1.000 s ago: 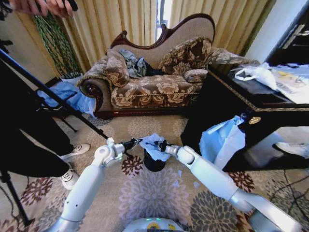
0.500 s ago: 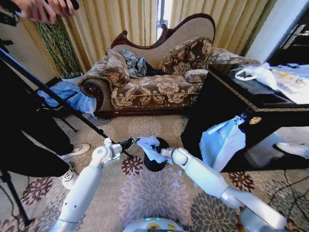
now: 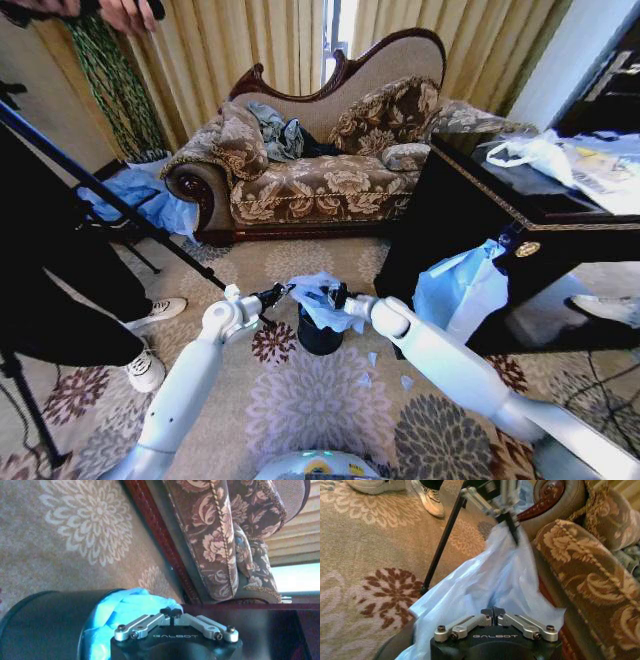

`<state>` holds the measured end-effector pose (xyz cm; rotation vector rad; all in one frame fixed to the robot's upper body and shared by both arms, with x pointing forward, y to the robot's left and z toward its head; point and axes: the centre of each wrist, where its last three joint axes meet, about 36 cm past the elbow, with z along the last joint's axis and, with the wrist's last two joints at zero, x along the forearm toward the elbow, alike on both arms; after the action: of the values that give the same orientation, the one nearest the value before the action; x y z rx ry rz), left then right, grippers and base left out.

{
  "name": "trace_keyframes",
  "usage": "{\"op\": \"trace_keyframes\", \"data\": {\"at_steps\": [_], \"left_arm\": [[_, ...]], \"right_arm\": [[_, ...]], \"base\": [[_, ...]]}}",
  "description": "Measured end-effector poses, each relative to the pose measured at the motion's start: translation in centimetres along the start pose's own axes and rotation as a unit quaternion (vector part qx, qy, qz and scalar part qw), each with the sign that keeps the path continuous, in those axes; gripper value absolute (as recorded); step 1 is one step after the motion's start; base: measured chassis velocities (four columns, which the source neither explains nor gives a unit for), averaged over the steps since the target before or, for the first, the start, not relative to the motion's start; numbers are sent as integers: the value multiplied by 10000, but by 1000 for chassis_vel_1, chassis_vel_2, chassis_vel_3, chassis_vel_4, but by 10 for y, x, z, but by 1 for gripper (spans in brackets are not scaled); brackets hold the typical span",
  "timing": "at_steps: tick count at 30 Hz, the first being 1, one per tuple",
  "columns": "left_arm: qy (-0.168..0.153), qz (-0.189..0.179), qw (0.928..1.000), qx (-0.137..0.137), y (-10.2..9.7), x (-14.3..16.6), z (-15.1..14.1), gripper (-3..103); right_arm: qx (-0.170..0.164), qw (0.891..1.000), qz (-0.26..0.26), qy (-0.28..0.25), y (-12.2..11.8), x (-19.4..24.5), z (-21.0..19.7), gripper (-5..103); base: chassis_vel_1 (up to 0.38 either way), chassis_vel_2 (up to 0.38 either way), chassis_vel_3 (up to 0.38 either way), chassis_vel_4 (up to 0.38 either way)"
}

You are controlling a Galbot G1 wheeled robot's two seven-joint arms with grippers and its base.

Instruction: Place a garbage bag over the trash bin.

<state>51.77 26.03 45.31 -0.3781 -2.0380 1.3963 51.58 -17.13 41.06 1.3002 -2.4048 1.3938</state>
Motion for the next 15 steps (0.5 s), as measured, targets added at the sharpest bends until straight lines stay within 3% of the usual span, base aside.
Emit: {"op": "trace_keyframes", "data": {"at_steps": [15], "left_arm": [[2, 10, 10000, -58, -6, -3, -7, 0]], "right_arm": [[-226, 9996, -83, 177, 19, -43, 12, 0]], "base": [[0, 0, 0, 0]]}}
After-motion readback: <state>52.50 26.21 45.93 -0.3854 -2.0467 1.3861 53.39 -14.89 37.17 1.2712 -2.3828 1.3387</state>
